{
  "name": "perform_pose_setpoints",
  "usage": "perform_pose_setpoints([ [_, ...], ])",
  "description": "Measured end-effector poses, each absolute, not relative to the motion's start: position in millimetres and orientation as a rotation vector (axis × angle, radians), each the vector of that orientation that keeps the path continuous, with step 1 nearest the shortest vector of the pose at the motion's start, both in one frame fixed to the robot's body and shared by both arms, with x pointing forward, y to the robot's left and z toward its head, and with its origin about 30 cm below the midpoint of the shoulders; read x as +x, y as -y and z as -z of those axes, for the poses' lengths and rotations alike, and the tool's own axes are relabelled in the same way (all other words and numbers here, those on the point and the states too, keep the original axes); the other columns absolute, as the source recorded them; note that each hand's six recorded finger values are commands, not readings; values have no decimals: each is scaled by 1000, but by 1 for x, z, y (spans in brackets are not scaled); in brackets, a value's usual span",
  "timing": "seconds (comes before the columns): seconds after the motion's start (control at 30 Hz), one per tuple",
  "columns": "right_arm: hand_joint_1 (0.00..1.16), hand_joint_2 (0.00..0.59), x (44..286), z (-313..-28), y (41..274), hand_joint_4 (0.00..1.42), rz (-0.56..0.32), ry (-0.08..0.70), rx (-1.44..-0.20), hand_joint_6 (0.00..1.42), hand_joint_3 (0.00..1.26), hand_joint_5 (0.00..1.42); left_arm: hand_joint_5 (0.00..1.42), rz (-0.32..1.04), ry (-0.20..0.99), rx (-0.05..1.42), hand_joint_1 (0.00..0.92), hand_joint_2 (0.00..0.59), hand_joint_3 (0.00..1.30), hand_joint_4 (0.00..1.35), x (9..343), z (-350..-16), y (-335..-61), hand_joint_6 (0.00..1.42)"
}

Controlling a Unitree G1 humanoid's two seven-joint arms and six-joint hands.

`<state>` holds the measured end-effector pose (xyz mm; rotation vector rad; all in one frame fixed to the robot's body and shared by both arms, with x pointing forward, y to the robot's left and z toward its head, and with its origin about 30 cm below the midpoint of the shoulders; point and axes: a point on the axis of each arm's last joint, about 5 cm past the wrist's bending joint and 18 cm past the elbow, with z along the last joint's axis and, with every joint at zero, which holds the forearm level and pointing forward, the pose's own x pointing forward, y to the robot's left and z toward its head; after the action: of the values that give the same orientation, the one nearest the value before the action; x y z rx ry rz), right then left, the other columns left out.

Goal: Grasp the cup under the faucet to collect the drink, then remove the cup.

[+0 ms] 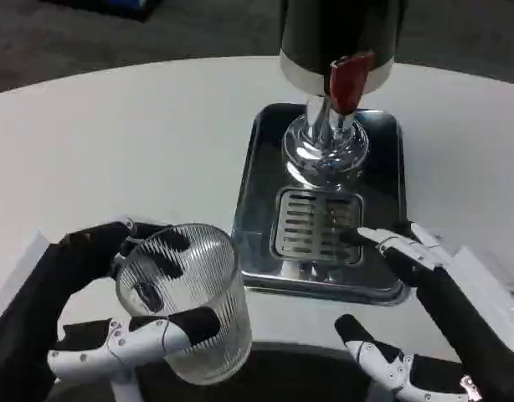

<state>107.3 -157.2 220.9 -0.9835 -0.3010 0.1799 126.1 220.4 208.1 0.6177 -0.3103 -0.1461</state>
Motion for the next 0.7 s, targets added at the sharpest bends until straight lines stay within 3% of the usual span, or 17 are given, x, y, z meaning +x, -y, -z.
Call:
perform_pose_setpoints([
  [0.7,621,414,106,-219,157,132,-186,286,-974,0,196,26,752,145,307,618,643,0,653,691,125,-208,-220,484],
])
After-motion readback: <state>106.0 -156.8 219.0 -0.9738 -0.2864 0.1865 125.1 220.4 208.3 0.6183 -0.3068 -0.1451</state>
